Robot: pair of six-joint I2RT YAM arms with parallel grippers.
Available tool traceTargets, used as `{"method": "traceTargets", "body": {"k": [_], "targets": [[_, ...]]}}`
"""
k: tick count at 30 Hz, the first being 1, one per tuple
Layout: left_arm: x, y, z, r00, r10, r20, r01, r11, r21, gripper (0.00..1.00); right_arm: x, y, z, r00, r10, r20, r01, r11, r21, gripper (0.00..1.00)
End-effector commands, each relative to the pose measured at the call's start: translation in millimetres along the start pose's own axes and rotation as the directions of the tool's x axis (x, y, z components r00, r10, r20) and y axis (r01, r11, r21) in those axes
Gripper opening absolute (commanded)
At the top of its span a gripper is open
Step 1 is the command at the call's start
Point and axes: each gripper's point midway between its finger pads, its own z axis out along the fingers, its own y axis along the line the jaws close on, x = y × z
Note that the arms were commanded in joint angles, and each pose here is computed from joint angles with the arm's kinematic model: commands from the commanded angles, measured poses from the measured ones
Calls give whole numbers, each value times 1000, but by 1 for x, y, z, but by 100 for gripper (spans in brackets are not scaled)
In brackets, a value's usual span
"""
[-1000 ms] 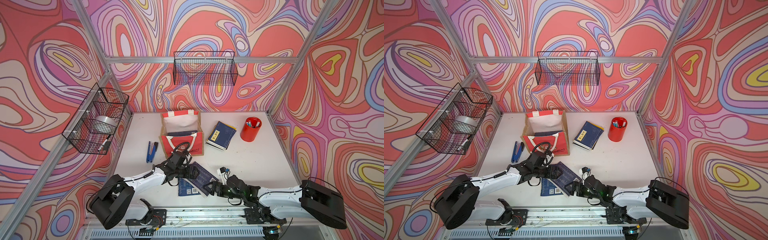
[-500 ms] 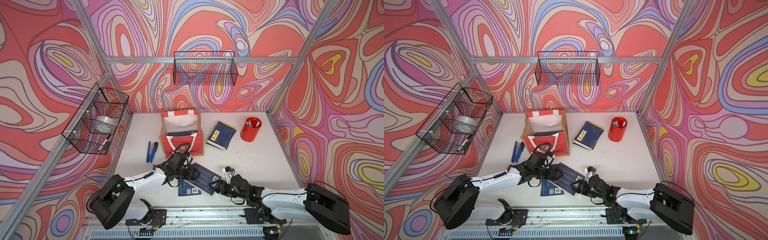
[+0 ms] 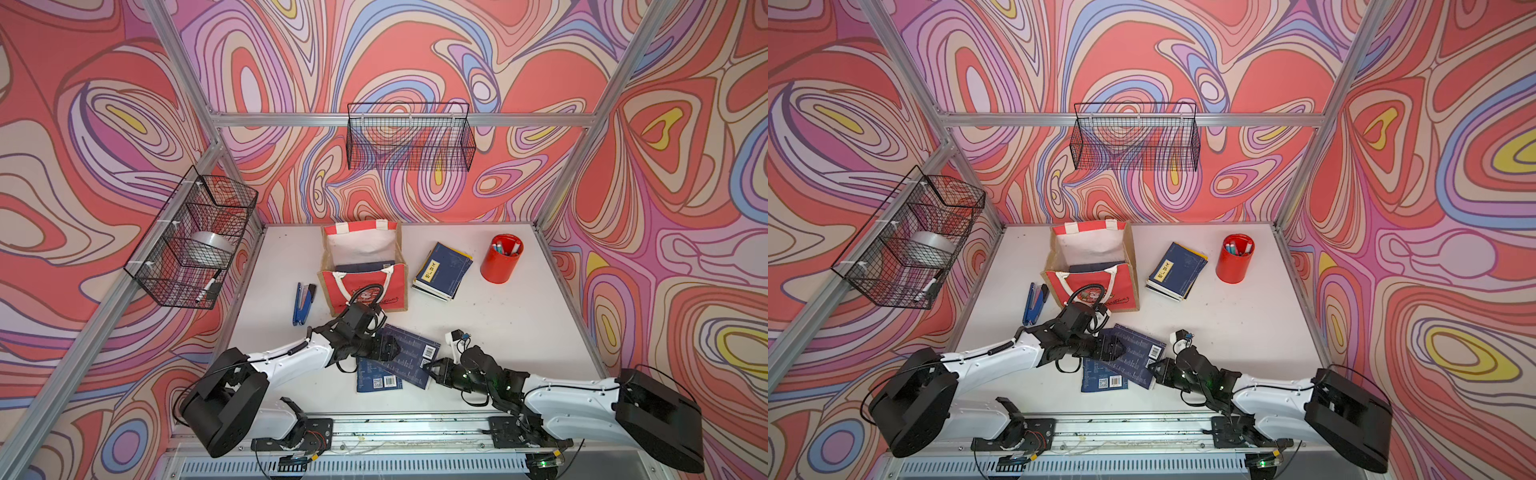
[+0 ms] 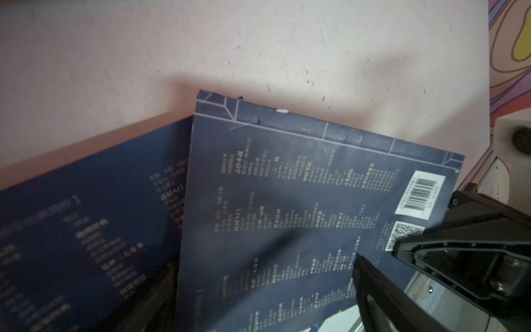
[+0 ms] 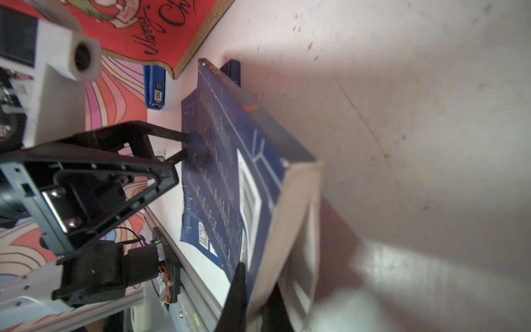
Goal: Put the books into the canvas bag
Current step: Pick up the book from the book.
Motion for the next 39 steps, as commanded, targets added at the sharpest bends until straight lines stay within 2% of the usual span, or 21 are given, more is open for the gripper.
{"method": "traceTargets", "body": {"k": [1,5,8,12,16,22,24,27,31,33,36,39], "targets": [[-4,-25,-15,998,64,-1,-64,995,74,98,-9,14,-9,993,-112,29,113,993,-18,0],[-6,-28,-17,996,84,-5,-83,992,96,100,-1,18,-20,956,-292,23,293,953,-79,0],[-10,-32,-25,996,84,26,-86,991,107,100,-2,31,-31,935,-349,61,355,921,-159,0],[-20,-55,-53,979,143,149,-171,965,197,100,-6,54,-50,925,-369,91,379,880,-287,0],[-27,-65,-72,951,191,243,-246,944,219,100,-5,79,-71,905,-420,72,415,828,-377,0],[-25,-101,-100,917,236,322,-352,860,371,100,-7,115,-88,865,-501,16,447,757,-477,0],[-33,-92,-105,904,232,359,-345,893,291,100,-5,129,-91,849,-528,-20,442,731,-520,0],[-50,-69,-127,857,234,459,-317,942,110,99,-8,145,-95,819,-573,-38,467,703,-536,0],[-61,-49,-184,738,230,635,-256,965,-52,100,-21,159,-101,787,-617,-23,518,681,-518,0],[-60,-40,-210,687,232,689,-217,970,-110,100,-28,166,-104,783,-622,-14,524,672,-523,0],[-56,-49,-239,617,237,751,-251,963,-97,100,-33,176,-107,780,-625,-16,515,657,-550,0],[-48,-74,-246,605,254,754,-363,931,-22,100,-34,186,-111,769,-639,-24,509,634,-582,0]]}}
